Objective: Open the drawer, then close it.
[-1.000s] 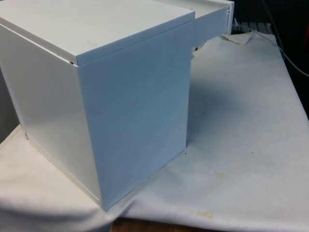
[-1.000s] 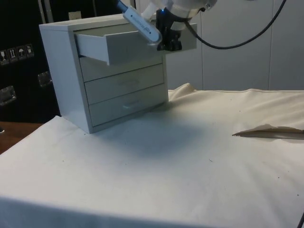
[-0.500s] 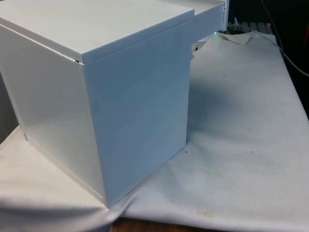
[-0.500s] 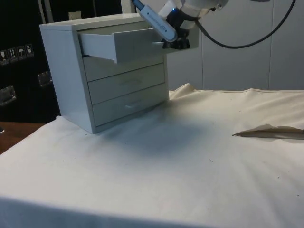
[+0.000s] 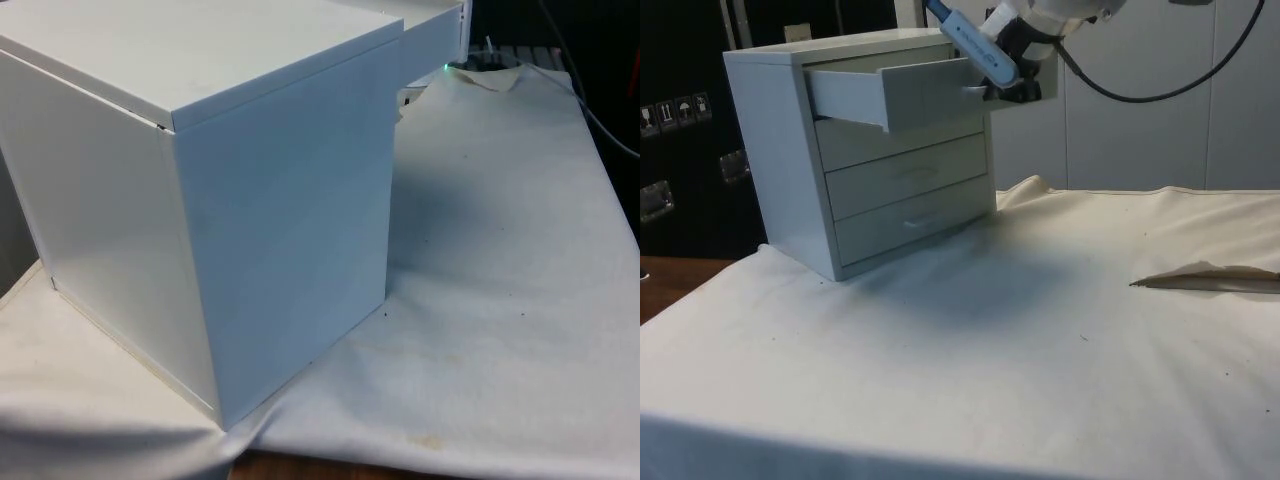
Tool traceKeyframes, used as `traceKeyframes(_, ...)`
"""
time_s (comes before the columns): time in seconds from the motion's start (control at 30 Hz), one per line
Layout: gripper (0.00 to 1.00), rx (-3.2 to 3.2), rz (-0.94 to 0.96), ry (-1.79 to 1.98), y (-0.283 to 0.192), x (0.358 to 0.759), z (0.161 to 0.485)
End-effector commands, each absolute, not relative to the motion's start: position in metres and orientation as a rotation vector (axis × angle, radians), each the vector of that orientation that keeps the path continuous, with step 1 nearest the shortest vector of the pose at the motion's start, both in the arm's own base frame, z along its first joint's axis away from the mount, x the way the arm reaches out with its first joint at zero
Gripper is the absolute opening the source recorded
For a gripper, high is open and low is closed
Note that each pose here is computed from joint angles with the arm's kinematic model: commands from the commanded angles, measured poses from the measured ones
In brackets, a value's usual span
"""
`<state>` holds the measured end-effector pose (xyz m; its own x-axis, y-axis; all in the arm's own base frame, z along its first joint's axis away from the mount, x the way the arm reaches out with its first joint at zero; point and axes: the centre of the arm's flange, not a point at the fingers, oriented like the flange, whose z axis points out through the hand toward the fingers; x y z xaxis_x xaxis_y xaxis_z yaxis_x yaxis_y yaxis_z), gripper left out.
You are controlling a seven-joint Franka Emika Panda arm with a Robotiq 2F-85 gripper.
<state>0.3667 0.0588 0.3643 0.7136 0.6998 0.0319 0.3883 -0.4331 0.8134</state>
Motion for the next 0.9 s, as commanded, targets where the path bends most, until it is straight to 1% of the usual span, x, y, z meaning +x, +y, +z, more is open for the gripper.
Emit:
traceKeyframes(0.0,0.03,2.07,0.465,0.827,0.058,0.366,0.364)
traceKeyframes(0.07,0.12,2.071,0.465,0.824,0.059,0.366,0.364)
traceKeyframes(0.1,0.12,2.072,0.465,0.825,0.059,0.366,0.364)
traceKeyframes(0.17,0.22,2.071,0.464,0.826,0.059,0.366,0.363)
traceKeyframes(0.2,0.29,2.071,0.464,0.826,0.059,0.366,0.363)
traceKeyframes(0.27,0.4,2.072,0.466,0.825,0.059,0.366,0.364)
traceKeyframes(0.3,0.5,2.072,0.466,0.825,0.059,0.366,0.364)
traceKeyframes(0.33,0.55,2.072,0.465,0.824,0.059,0.366,0.363)
traceKeyframes(0.37,0.55,2.072,0.467,0.826,0.059,0.366,0.364)
traceKeyframes(0.43,0.64,2.072,0.467,0.826,0.059,0.366,0.364)
traceKeyframes(0.53,0.8,2.072,0.468,0.825,0.059,0.366,0.364)
traceKeyframes(0.57,0.9,2.072,0.468,0.825,0.059,0.366,0.364)
traceKeyframes(0.63,0.99,2.072,0.466,0.824,0.061,0.365,0.362)
traceKeyframes(0.87,1.0,2.076,0.471,0.826,0.069,0.36,0.353)
